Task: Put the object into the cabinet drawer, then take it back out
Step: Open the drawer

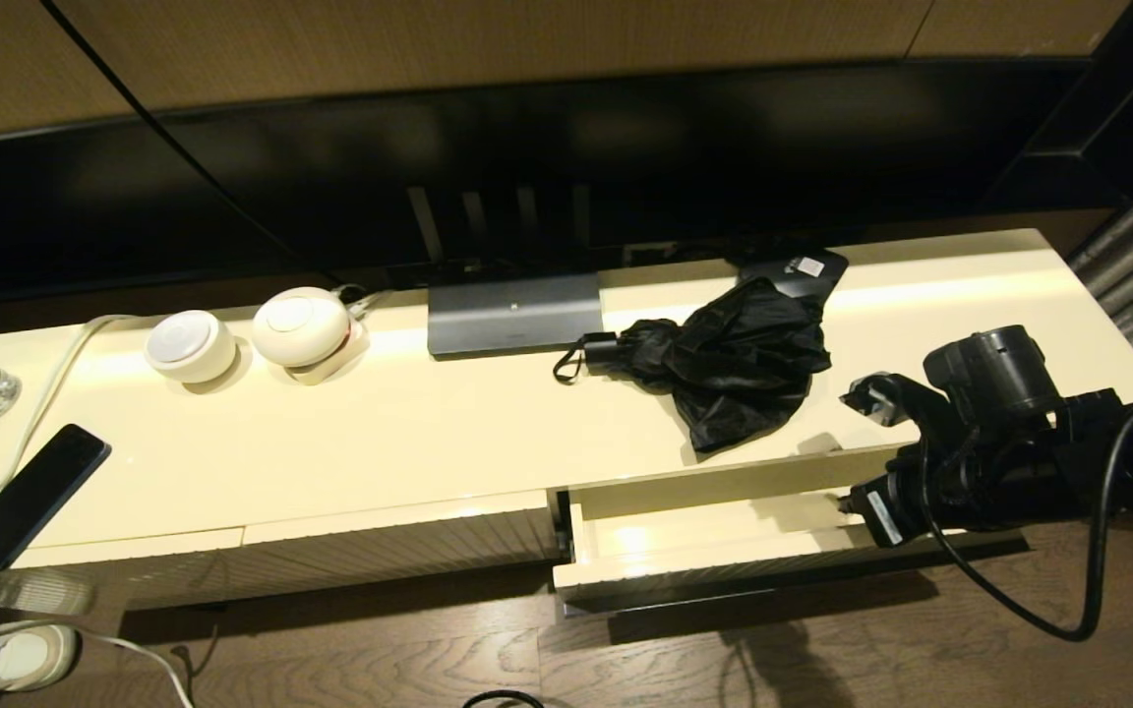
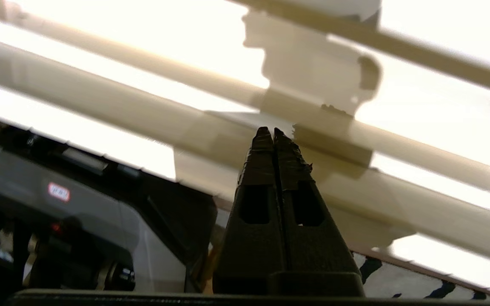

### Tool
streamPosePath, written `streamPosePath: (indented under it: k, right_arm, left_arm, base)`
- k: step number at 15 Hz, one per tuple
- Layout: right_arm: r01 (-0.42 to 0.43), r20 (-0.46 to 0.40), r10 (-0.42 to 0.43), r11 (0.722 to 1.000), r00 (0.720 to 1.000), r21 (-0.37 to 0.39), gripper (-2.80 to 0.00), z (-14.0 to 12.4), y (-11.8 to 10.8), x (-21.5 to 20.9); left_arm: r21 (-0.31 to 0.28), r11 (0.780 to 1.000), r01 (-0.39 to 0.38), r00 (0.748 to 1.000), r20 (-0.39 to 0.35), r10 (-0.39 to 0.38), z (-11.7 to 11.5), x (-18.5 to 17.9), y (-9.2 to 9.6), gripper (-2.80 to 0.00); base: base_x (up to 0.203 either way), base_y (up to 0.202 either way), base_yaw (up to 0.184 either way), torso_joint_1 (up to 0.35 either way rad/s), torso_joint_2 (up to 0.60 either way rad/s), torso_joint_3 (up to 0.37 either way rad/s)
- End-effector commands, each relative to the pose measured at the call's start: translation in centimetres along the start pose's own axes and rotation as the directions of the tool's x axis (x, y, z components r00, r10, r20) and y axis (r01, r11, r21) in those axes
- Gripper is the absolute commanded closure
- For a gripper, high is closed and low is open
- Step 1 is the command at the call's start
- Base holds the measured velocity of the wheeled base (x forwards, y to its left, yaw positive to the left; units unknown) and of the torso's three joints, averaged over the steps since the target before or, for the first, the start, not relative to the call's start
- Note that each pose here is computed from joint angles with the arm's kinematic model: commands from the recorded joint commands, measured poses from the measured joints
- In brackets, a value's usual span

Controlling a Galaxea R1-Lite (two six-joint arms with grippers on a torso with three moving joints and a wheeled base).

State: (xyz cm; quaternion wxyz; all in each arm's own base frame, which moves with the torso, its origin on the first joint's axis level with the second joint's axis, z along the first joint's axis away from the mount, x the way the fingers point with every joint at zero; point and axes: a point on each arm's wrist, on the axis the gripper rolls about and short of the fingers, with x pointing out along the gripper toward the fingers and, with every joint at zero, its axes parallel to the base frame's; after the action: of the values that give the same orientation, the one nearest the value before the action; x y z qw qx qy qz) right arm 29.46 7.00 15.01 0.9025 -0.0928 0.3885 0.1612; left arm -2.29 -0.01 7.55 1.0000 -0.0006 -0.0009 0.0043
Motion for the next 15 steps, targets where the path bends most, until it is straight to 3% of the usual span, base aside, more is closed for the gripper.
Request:
streamPosePath:
  k: [1, 7, 15]
  right_arm:
    - [0.008, -0.003, -0.008, 1.000, 1.000, 0.010, 0.00, 0.2, -0.5, 0.5]
    - [0.010, -0.060, -0.008, 1.000, 0.998, 0.022, 0.00, -1.1, -0.8, 3.2]
    - [0.009, -0.117, -0.006, 1.000, 0.993, 0.023, 0.00, -3.2, -0.5, 3.6]
  left_arm:
    - [0.000, 1.000, -0.001, 1.000, -0.003, 0.001, -0.1, 0.0, 0.0, 0.00]
    - [0.000, 1.000, -0.001, 1.000, -0.003, 0.001, -0.1, 0.0, 0.0, 0.00]
    - [0.000, 1.000, -0.001, 1.000, -0.003, 0.001, -0.1, 0.0, 0.0, 0.00]
  base:
    - [0.000, 0.000, 0.000, 0.000, 0.00, 0.000]
    - [0.000, 0.000, 0.000, 0.000, 0.00, 0.000]
    - [0.000, 0.000, 0.000, 0.000, 0.00, 0.000]
